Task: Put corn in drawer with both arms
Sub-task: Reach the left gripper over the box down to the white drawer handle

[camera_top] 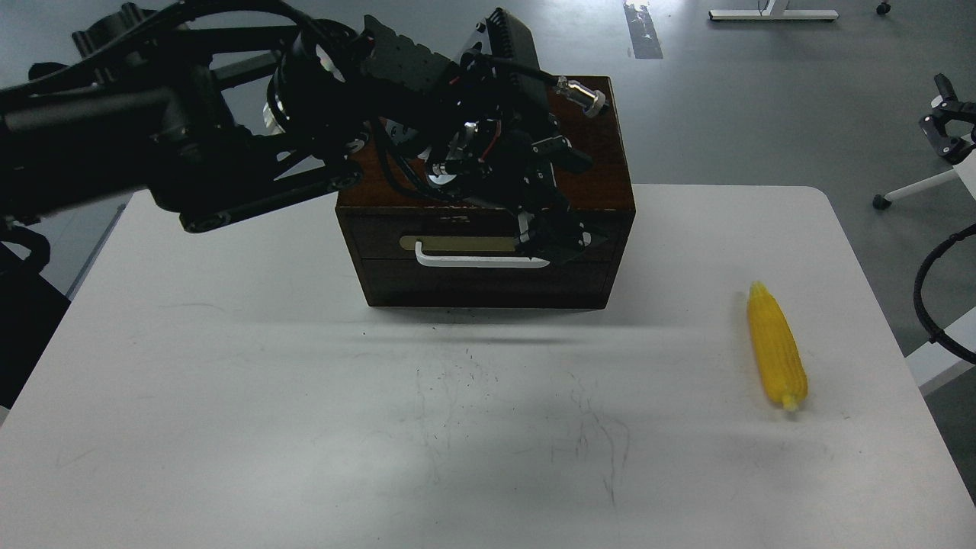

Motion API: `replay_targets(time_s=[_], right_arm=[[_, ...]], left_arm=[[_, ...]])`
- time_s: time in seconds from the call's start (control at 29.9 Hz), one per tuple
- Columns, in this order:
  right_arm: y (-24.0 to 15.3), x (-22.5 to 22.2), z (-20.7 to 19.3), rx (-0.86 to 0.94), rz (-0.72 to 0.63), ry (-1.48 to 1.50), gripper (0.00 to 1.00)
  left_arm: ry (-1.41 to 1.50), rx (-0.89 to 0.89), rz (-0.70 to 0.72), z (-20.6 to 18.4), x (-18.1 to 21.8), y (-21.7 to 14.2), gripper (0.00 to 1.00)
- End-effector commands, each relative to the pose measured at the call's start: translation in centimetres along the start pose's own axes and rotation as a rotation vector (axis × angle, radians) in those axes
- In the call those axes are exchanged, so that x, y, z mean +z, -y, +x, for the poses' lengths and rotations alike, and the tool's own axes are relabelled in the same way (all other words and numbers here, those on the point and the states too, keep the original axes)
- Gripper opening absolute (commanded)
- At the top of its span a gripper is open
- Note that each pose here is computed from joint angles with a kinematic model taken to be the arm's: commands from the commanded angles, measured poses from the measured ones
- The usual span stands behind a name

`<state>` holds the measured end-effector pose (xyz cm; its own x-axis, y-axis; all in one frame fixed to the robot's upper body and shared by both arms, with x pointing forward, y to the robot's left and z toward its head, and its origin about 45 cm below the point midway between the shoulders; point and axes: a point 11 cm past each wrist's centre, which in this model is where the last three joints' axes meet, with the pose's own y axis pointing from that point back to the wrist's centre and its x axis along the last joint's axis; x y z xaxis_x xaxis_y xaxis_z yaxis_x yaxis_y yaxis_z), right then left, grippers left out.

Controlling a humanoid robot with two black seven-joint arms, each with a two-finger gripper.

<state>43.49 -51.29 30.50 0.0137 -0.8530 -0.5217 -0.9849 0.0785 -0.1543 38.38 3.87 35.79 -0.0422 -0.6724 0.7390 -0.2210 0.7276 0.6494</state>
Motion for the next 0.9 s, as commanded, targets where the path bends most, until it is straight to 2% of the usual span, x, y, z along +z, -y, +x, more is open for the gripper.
replay_targets(time_s=[0.0,0.07,0.27,0.87], right_arm=[[-0.2,-0.1,0.5,0.016,0.002,-0.007,1.0],[-0.2,-0.2,0.5,0.016,0.004,-0.007,1.0],[-0.2,-0.3,0.5,0.016,0.009,-0.006,1.0],[-0.3,-0.7,0.9,0.025,0.014,-0.012,1.0]], left_arm=[[0.007,-0.022,-0.007,-0.6,0.2,0.3,0.7],[0.042,-0.072,-0.025,-1.5,0.9,1.4,0.66],[0.109,-0.172,-0.025,-3.9,1.3,2.4,0.66],[0.096,-0.274,-0.002,-7.6,0.5,2.1,0.66]])
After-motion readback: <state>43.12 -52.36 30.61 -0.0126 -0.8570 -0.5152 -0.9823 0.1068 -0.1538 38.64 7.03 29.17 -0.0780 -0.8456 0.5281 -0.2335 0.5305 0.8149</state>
